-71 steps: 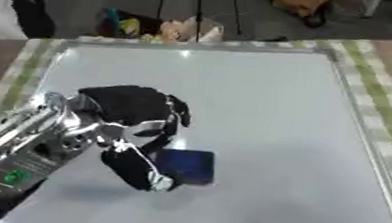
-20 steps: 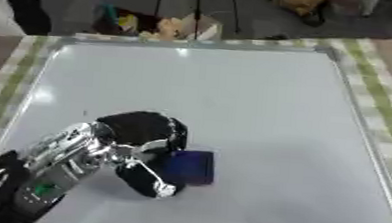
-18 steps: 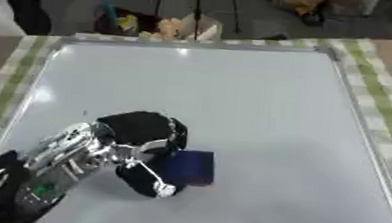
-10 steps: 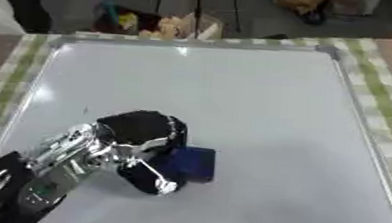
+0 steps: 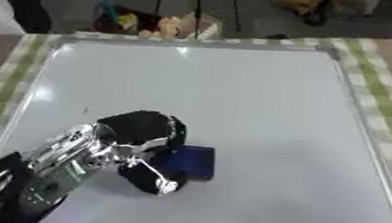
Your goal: Wipe the whiteboard clean with a brush.
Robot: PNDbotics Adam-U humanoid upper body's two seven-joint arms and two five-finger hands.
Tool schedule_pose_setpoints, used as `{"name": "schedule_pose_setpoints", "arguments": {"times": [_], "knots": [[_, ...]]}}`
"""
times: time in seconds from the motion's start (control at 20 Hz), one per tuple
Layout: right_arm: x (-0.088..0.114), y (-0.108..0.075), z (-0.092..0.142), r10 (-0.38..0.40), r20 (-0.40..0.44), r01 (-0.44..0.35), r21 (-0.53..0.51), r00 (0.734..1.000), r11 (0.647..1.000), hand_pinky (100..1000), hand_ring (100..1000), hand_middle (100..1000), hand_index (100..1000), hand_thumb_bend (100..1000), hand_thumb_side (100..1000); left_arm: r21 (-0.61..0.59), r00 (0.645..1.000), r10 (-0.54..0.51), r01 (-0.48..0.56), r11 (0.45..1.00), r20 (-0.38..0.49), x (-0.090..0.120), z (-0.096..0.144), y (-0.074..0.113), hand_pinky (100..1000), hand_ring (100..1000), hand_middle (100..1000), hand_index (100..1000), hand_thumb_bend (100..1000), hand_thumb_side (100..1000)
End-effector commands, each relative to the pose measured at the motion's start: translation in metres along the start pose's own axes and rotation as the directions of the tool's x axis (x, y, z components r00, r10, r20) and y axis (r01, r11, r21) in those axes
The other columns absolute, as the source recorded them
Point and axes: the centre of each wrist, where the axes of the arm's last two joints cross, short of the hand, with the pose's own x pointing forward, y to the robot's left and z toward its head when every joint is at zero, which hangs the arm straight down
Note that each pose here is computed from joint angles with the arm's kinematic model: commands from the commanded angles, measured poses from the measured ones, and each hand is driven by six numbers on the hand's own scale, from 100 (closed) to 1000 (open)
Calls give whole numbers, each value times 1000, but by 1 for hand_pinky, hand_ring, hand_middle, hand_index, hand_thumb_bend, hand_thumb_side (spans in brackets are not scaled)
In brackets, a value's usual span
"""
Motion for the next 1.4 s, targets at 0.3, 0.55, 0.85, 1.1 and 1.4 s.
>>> {"name": "schedule_pose_setpoints", "arguments": {"times": [0.3, 0.55, 0.85, 1.1, 1.4], "knots": [[4, -1, -6, -1, 26, 1, 14, 1000, 1000, 725, 671, 549, 784, 100, 802, 15, 1000, -16, 16, 1000, 1, 0, 2, 8, 425, 625, 622, 176, 262, 398], [4, -1, -6, -3, 29, 2, 16, 1000, 1000, 725, 671, 550, 784, 100, 803, 17, 1000, -15, 15, 1000, 1, 1, 2, 9, 424, 624, 623, 177, 249, 400], [4, -2, -6, -3, 32, 3, 18, 999, 1000, 726, 672, 550, 784, 100, 804, 28, 1000, -10, 10, 1000, -7, -1, 3, 11, 419, 617, 601, 177, 232, 400], [4, -2, -6, -3, 31, 2, 20, 1000, 1000, 727, 673, 550, 784, 100, 805, 56, 1000, -3, 4, 998, -27, -3, 8, 15, 412, 609, 573, 175, 220, 408], [4, -3, -5, -2, 31, 2, 21, 1000, 1000, 728, 674, 550, 784, 100, 806, 83, 999, 11, -6, 997, -51, -5, 12, 19, 402, 600, 549, 173, 219, 412]]}}
